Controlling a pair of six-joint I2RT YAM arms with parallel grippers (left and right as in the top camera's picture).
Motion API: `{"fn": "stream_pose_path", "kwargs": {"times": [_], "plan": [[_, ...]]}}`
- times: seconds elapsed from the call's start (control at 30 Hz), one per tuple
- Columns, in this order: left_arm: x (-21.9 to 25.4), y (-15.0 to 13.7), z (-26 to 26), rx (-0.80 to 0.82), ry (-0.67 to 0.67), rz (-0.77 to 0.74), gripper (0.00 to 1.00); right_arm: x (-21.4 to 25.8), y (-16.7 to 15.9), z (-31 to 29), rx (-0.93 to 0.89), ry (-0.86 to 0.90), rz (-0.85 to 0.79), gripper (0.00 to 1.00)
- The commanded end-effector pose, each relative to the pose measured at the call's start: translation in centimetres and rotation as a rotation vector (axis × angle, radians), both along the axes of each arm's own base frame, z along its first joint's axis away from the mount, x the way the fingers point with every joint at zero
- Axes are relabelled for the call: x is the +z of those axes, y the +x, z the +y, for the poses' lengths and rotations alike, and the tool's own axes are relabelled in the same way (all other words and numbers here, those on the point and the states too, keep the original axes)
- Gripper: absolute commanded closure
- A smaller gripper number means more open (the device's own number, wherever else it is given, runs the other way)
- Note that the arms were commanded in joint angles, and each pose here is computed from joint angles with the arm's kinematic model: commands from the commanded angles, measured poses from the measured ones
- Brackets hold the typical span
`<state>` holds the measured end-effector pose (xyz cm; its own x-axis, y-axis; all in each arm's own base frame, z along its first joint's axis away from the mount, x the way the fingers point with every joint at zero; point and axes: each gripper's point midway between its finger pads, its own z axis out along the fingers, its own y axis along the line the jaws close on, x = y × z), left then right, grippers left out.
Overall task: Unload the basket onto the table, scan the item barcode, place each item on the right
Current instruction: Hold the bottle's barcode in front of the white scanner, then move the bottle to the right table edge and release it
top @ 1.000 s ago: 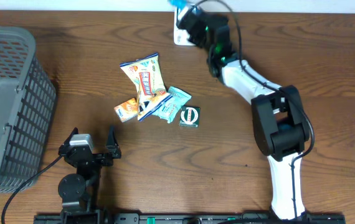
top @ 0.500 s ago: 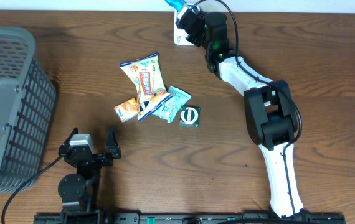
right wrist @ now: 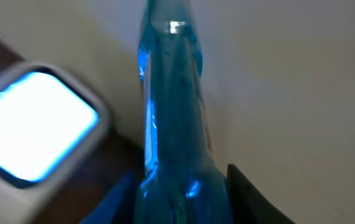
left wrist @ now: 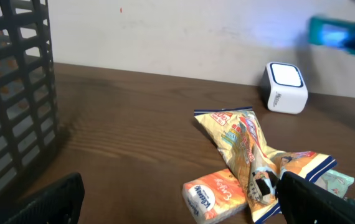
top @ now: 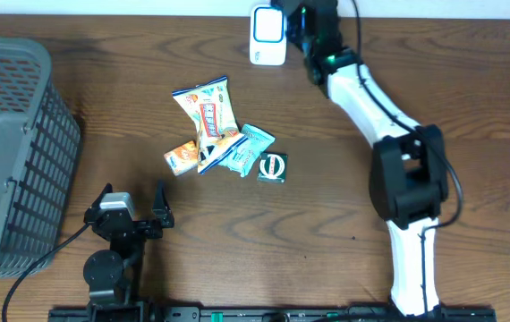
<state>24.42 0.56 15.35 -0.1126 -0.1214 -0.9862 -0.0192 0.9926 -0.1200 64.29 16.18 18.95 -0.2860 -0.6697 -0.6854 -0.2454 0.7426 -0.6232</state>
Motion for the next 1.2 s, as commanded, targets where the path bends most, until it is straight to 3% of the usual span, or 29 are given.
{"fn": "stream_pose_path", "kwargs": {"times": [0.0, 0.3, 0.43, 0.6, 0.83, 1.03, 1.17], "plan": [[-1.6, 0.0, -0.1, -0.007, 0.010, 0.038, 0.02, 7.1, -1.0, -9.3, -0.353, 0.014, -0.104, 0.99], [-1.6, 0.0, -0.1, -0.007, 0.010, 0.038, 0.02, 0.1, -5.3, -26.1, -0.691, -0.047, 0.195, 0.99], [-1.6, 0.0, -0.1, -0.007, 0.010, 0.038, 0.02, -1.6, -10.1, -38.5, -0.982, 0.041, 0.239, 0.99], [-1.6, 0.0, -0.1, -0.007, 0.010, 0.038, 0.02, -3.4, -15.8, -47.5, -1.140, 0.139, 0.311, 0.99], [-1.6, 0.0, -0.1, -0.007, 0.010, 0.038, 0.02, -8.1, -22.4, -53.0, -1.230, 0.256, 0.433, 0.99], [-1.6, 0.0, -0.1, -0.007, 0.010, 0.038, 0.02, -13.7, -27.7, -54.0, -1.325, 0.327, 0.536, 0.99], [-1.6, 0.0, -0.1, -0.007, 0.010, 0.038, 0.02, -16.9, -29.2, -53.2, -1.327, 0.452, 0.562, 0.95]]}}
